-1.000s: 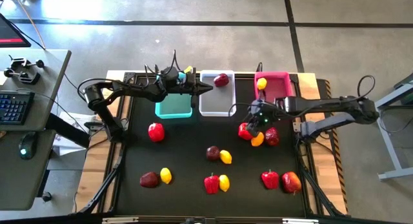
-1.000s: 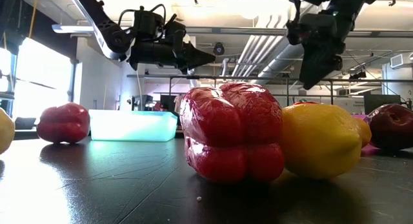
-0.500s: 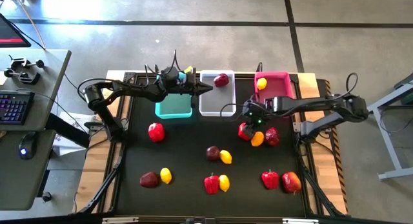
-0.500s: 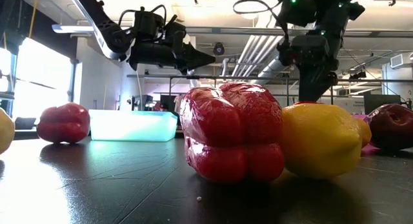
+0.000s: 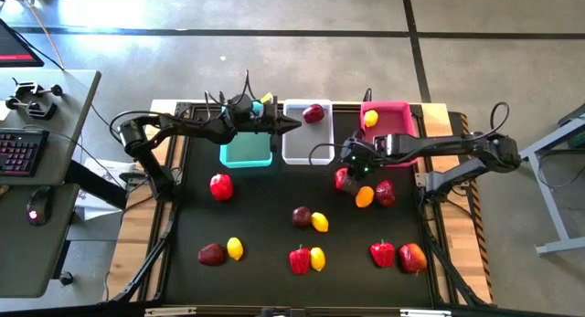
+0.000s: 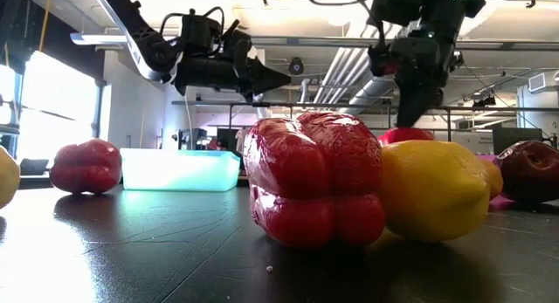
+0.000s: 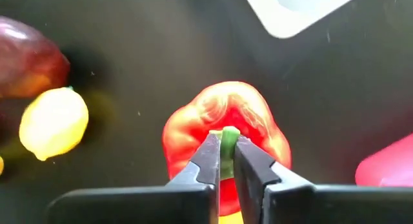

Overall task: Sort produce into baskets
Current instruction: Put the bell pepper into the green bin

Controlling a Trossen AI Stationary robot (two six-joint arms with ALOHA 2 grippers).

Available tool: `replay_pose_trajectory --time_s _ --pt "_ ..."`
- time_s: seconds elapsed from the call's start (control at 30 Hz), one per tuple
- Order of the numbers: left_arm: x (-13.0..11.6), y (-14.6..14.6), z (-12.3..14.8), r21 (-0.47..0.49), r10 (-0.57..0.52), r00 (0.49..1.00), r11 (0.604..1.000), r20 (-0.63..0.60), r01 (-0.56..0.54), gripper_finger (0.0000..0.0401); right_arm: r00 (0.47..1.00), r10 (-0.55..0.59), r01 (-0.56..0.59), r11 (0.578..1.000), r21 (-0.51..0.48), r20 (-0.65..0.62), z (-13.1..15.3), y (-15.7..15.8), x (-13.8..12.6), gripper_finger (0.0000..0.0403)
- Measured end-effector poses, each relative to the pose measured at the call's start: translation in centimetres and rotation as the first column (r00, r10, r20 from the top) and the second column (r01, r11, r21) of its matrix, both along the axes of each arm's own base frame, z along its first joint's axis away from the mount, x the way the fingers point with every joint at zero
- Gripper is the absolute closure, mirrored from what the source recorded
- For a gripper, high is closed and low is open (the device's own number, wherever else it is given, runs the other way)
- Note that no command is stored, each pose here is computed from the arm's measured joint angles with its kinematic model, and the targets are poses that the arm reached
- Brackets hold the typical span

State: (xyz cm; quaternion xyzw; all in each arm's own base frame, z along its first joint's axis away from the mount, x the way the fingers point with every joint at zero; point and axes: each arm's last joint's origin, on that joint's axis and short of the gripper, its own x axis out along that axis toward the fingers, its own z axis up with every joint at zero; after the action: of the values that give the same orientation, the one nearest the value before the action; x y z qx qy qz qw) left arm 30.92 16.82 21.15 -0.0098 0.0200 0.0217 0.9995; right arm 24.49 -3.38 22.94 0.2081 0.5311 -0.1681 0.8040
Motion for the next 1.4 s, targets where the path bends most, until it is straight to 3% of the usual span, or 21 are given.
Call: replay_pose_trajectory --time_s 0.27,0.4,0.6,0.77,0.93,1.1,1.23,1.4 --pt "-2.2 -1.2 -1.4 -0.035 -0.058 0.99 0.997 0.13 0.063 0.0401 0.981 0.014 0.003 0.996 -0.085 0.196 -0.3 -0.3 1.5 0.0397" --pt "-3.1 -1.8 -1.8 -0.07 -0.138 0.976 0.986 0.168 0.152 0.0401 0.933 0.069 -0.018 0.989 -0.145 0.354 0.8 -0.3 2.8 0.0398" --pt "-3.4 -2.4 -2.0 -0.093 -0.275 0.95 0.952 0.151 0.29 0.0401 0.842 0.174 0.012 0.941 -0.34 0.511 2.6 -0.8 4.2 0.0399" --pt "-3.6 -2.4 -1.4 -0.034 -0.263 0.952 0.962 0.158 0.272 0.039 0.794 0.225 0.04 0.908 -0.418 0.565 3.6 -1.2 4.6 0.0399" --pt "-3.6 -2.7 -0.8 0.045 -0.248 0.954 0.969 0.17 0.244 0.0339 0.785 0.229 0.062 0.896 -0.441 0.576 3.8 -1.7 4.7 0.04" --pt "-3.6 -3.0 -0.3 0.048 -0.173 0.97 0.985 0.169 0.167 0.0265 0.778 0.21 0.099 0.89 -0.446 0.592 4.0 -2.4 4.6 0.04" --pt "-3.7 -3.3 0.1 0.029 -0.103 0.988 0.995 0.118 0.1 0.0214 0.766 0.21 0.112 0.887 -0.448 0.607 4.2 -2.7 4.6 0.04" --pt "-3.7 -4.5 0.6 0.095 -0.039 0.999 0.995 0.038 0.035 0.0167 0.732 0.196 0.144 0.891 -0.43 0.652 4.7 -3.1 4.7 0.04"
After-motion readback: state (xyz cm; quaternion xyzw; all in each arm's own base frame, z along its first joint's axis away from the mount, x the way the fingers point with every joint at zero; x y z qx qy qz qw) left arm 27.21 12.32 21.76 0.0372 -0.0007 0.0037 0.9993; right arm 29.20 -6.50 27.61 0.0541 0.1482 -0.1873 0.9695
